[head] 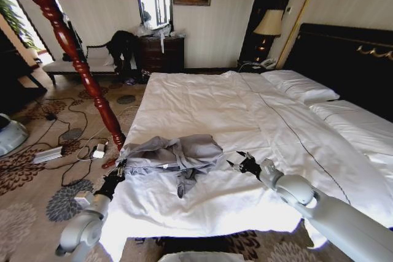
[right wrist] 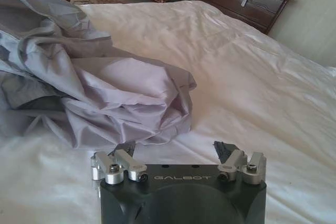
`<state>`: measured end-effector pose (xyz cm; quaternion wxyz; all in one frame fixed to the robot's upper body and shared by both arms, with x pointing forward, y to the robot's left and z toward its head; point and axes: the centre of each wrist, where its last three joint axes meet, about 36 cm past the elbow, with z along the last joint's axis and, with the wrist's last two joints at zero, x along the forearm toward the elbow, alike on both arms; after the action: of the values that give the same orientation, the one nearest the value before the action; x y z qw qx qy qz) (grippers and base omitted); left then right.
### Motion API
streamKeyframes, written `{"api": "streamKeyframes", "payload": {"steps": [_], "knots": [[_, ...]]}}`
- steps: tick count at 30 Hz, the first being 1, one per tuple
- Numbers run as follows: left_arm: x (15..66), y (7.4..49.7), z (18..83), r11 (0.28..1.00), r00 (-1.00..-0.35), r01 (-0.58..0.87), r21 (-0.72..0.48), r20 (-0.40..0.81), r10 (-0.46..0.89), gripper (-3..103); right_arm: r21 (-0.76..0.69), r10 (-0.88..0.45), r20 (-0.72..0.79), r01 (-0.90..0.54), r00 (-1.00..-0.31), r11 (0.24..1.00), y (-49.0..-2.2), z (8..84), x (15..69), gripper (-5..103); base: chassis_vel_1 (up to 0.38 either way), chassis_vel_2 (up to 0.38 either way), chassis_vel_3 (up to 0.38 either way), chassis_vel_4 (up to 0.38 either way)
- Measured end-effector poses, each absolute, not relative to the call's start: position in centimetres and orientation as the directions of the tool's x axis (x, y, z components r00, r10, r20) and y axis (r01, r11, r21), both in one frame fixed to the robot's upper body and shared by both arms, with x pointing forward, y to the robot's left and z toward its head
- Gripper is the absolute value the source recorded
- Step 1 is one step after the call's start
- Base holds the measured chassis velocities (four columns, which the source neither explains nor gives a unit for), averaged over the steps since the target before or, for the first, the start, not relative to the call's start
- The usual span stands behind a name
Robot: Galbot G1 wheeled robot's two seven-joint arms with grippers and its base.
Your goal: Pick up the clothes from the bed and hang them on the clothes hanger.
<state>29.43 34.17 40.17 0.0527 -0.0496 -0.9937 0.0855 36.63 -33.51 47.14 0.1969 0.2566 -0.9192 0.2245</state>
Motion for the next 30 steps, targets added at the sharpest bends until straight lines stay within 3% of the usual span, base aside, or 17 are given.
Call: {"api": "streamKeyframes", "payload": {"steps": [2,5,6,13,23,30], "knots": [[29.4,33.8,40.2,0.980,-0.989,0.096,-0.174,0.096,0.114,0,-0.288,-0.407,0.458,-0.565,-0.790,0.773,-32.5,48.1,35.9,94,0.000,0.000,0.000,0.000],[29.4,33.7,40.2,0.980,-0.989,0.098,-0.173,0.094,0.116,0,-0.213,-0.426,0.448,-0.557,-0.786,0.803,-31.0,49.4,35.3,94,0.000,0.000,0.000,0.000],[29.3,33.6,40.2,0.980,-0.989,0.097,-0.172,0.095,0.115,0,-0.153,-0.436,0.446,-0.547,-0.781,0.823,-30.1,50.0,35.2,99,0.000,0.000,0.000,0.000],[28.3,33.5,39.6,0.982,-0.987,0.095,-0.166,0.113,0.115,0,0.114,-0.509,0.403,-0.510,-0.761,0.853,-24.4,51.1,38.0,100,0.000,0.000,0.000,0.000],[27.6,33.7,39.8,0.983,-0.989,0.080,-0.166,0.112,0.100,0,0.193,-0.652,0.369,-0.632,-0.662,0.751,-15.6,50.9,40.9,100,0.000,0.000,0.000,0.000],[27.2,33.6,39.5,0.982,-0.988,0.077,-0.171,0.118,0.098,0,0.229,-0.686,0.396,-0.658,-0.611,0.718,-13.4,49.7,40.8,100,0.000,0.000,0.000,0.000]]}}
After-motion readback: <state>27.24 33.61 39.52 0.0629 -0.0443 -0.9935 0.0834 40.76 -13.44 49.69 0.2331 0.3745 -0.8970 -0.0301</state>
